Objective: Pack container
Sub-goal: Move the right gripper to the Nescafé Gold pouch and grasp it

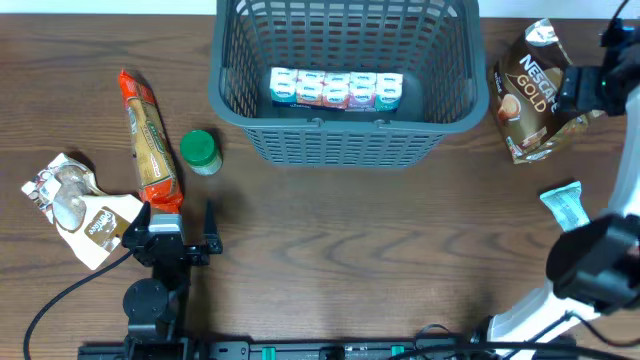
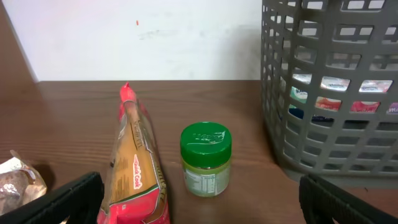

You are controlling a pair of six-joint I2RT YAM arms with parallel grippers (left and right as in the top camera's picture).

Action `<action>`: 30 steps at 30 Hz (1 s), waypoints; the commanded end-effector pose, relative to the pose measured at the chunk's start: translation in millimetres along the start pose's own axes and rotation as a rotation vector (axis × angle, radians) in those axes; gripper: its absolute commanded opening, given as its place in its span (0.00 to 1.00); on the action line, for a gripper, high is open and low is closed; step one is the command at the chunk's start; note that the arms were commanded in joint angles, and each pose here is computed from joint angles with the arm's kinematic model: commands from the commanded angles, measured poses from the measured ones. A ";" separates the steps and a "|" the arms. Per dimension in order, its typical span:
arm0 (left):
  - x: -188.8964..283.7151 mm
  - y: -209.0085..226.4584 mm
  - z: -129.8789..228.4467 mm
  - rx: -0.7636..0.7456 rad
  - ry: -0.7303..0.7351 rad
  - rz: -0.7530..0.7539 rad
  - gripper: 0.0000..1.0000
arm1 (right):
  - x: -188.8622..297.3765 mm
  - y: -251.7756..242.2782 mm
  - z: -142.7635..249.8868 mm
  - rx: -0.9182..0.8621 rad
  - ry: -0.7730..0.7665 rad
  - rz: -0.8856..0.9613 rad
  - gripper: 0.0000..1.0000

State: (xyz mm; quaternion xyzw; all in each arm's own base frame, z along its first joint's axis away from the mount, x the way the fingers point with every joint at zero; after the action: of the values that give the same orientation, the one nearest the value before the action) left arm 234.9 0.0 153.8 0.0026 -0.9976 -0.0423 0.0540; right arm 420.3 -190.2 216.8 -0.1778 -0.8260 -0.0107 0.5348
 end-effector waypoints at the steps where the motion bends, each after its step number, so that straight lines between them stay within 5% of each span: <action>1: -1.1 0.6 17.2 -0.005 0.055 -0.007 0.99 | -21.8 14.3 -2.8 0.027 0.011 -0.085 0.99; 15: -1.1 0.6 17.2 -0.005 0.055 -0.007 0.99 | -120.6 48.3 41.6 0.042 0.246 -0.200 0.99; 30: -1.1 0.5 17.2 -0.005 0.055 -0.006 0.98 | -172.4 79.6 101.1 0.058 0.408 -0.260 0.97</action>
State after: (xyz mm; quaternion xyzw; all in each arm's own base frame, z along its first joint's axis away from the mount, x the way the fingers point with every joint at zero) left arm 234.9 0.0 153.8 0.0026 -0.9976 -0.0423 0.0540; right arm 437.3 -172.3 52.1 -0.0913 -0.7566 -0.0695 0.6438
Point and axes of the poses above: each gripper's point midway between its finger pads, its own x axis back along the fingers, its own y axis along the line the jaws close on, z = x × y, the point moved 1 cm from there along x, back along the fingers, and after that the axes turned 4 degrees about -x, right-handed, at the moved point
